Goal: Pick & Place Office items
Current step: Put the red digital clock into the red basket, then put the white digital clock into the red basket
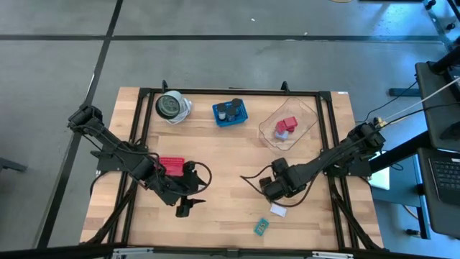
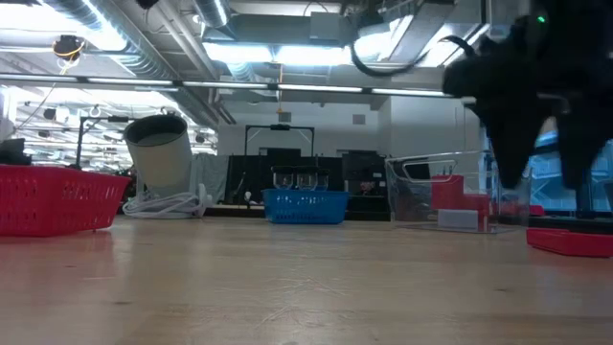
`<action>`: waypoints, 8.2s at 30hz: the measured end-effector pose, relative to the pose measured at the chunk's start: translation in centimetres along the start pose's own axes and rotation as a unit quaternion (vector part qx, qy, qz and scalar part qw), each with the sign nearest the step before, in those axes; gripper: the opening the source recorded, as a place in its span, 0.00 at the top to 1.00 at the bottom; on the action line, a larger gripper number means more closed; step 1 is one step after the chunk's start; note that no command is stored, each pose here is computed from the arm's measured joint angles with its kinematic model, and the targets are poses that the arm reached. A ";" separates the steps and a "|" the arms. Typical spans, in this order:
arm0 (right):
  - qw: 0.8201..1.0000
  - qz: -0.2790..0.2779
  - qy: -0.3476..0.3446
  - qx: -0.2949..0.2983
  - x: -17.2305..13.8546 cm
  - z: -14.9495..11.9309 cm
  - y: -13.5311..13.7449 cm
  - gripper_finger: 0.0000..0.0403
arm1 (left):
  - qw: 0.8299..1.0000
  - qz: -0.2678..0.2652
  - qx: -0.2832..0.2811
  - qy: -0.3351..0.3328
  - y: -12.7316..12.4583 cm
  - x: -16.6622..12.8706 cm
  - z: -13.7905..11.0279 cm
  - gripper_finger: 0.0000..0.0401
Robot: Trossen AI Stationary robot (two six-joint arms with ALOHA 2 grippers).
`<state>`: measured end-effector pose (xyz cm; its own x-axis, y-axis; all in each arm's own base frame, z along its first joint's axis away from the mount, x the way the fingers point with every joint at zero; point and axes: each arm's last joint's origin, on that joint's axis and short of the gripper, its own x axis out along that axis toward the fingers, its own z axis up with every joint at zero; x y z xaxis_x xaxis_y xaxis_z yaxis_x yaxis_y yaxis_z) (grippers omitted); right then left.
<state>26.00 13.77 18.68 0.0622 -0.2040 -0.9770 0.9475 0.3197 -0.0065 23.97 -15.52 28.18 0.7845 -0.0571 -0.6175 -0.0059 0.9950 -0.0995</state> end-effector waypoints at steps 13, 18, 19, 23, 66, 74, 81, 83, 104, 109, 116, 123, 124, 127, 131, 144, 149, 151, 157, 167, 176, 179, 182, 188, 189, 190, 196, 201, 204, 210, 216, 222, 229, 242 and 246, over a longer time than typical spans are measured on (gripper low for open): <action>0.990 0.014 -0.010 0.139 3.1 -1.3 -0.9 0.12 | 0.998 -0.032 0.020 0.051 0.0 0.0 -0.7 0.34; 0.987 -0.020 0.011 0.158 4.7 -1.8 -1.2 0.16 | 0.997 -0.041 0.020 0.056 0.0 0.0 -0.7 0.34; 0.987 -0.023 0.014 0.159 4.9 -1.9 -1.1 0.17 | 0.997 -0.042 0.020 0.057 0.0 0.0 -0.7 0.34; 0.987 -0.018 0.017 0.158 5.2 -2.1 -0.9 0.22 | 0.997 -0.043 0.020 0.057 0.0 0.0 -0.7 0.34; 0.873 0.394 -0.051 -0.282 -11.2 -1.1 9.3 0.56 | 0.881 -0.017 0.462 -0.103 -1.0 -0.2 1.8 0.34; 0.839 0.428 -0.082 -0.325 -12.4 0.1 10.1 0.60 | 0.859 -0.001 0.474 -0.195 -1.6 -0.8 3.6 0.34; 0.797 0.466 -0.108 -0.369 -12.9 0.8 10.7 0.57 | 0.859 -0.022 0.471 -0.201 -1.6 -0.7 3.6 0.34; 0.787 0.481 -0.112 -0.371 -13.2 1.1 10.9 0.58 | 0.857 -0.021 0.475 -0.201 -1.6 -0.7 3.6 0.34; 0.766 0.497 -0.129 -0.386 -13.1 3.0 11.4 0.58 | 0.866 0.002 0.461 -0.195 -0.4 -0.2 4.2 0.62; 0.764 0.498 -0.128 -0.389 -13.1 3.1 11.4 0.59 | 0.866 0.000 0.461 -0.193 -0.3 -0.2 4.2 0.73; 0.760 0.498 -0.129 -0.397 -13.1 3.2 11.4 0.59 | 0.859 -0.011 0.476 -0.188 -0.4 -0.1 4.1 0.81; 0.769 0.499 -0.124 -0.380 -12.9 3.9 11.5 0.54 | 0.863 -0.009 0.470 -0.186 -0.3 -0.1 4.0 0.81; 0.769 0.502 -0.123 -0.377 -13.0 4.1 11.6 0.51 | 0.864 -0.005 0.467 -0.188 -0.3 -0.1 4.1 0.81; 0.770 0.504 -0.114 -0.375 -12.8 4.5 11.6 0.42 | 0.866 0.003 0.465 -0.186 -0.2 -0.1 4.1 0.81; 0.774 0.509 -0.101 -0.363 -13.0 4.9 11.4 0.31 | 0.869 0.011 0.458 -0.184 -0.2 -0.1 4.1 0.81; 0.805 0.455 -0.110 -0.365 -16.0 5.6 6.9 0.23 | 0.952 0.035 0.303 -0.022 1.3 0.6 1.2 0.81; 0.850 0.382 -0.086 -0.354 -15.1 4.6 5.5 0.24 | 0.980 0.092 0.125 0.123 2.9 0.2 -1.8 0.81; 0.864 0.357 -0.071 -0.347 -14.8 4.2 5.1 0.24 | 0.976 0.124 0.074 0.165 3.4 -0.3 -2.7 0.81; 0.894 0.312 -0.059 -0.315 -14.4 2.8 4.2 0.24 | 0.948 0.193 -0.023 0.254 4.2 -1.7 -4.6 0.81; 0.902 0.314 -0.067 -0.289 -14.9 0.5 3.7 0.24 | 0.912 0.240 -0.104 0.316 4.0 -3.4 -6.2 0.81; 0.900 0.312 -0.092 -0.290 -15.2 -0.4 3.5 0.24 | 0.897 0.263 -0.125 0.333 4.1 -3.7 -7.1 0.81; 0.900 0.312 -0.093 -0.290 -15.2 -0.5 3.4 0.24 | 0.881 0.275 -0.138 0.359 4.6 -3.2 -8.6 0.81; 0.898 0.312 -0.095 -0.295 -15.2 -0.6 3.4 0.24 | 0.871 0.290 -0.140 0.372 5.1 -2.7 -10.1 0.81; 0.898 0.310 -0.103 -0.295 -15.2 -0.5 3.5 0.24 | 0.864 0.283 -0.145 0.390 6.0 -1.6 -12.0 0.81; 0.898 0.309 -0.107 -0.294 -15.2 -0.5 3.5 0.24 | 0.864 0.277 -0.146 0.393 6.2 -1.4 -12.3 0.81; 0.898 0.309 -0.108 -0.293 -15.2 -0.5 3.5 0.24 | 0.866 0.271 -0.144 0.395 6.3 -1.2 -12.6 0.81; 0.898 0.309 -0.108 -0.293 -15.2 -0.5 3.5 0.24 | 0.871 0.268 -0.135 0.389 6.8 -0.6 -13.1 0.81; 0.898 0.309 -0.108 -0.293 -15.2 -0.5 3.5 0.24 | 0.874 0.267 -0.126 0.386 6.8 -0.5 -13.1 0.79; 0.898 0.309 -0.108 -0.293 -15.2 -0.5 3.5 0.24 | 0.874 0.267 -0.125 0.386 6.8 -0.5 -13.1 0.75; 0.898 0.309 -0.108 -0.295 -15.2 -0.5 3.5 0.24 | 0.874 0.266 -0.126 0.387 6.8 -0.5 -13.1 0.68; 0.899 0.309 -0.108 -0.293 -15.2 -0.5 3.5 0.24 | 0.870 0.255 -0.130 0.401 6.7 -0.6 -13.1 0.61; 0.899 0.309 -0.107 -0.293 -15.2 -0.5 3.5 0.24 | 0.878 0.229 -0.127 0.400 6.1 -0.7 -11.9 0.56; 0.901 0.314 -0.081 -0.288 -15.2 -0.6 3.5 0.24 | 0.882 0.233 -0.118 0.392 5.7 -1.5 -10.1 0.52; 0.922 0.217 0.053 -0.316 -11.7 -6.2 3.4 0.24 | 0.926 0.185 -0.143 0.298 3.5 -2.2 -5.8 0.52; 0.920 0.149 0.057 -0.359 -9.1 -8.0 3.7 0.24 | 0.950 0.140 -0.113 0.255 2.6 -2.5 -3.7 0.53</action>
<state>26.43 24.26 25.86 0.2133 0.0777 -0.9739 0.4399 0.8824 0.1667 19.68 -13.10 26.56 0.3307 0.1178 -0.9363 -0.3483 0.9374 -0.0050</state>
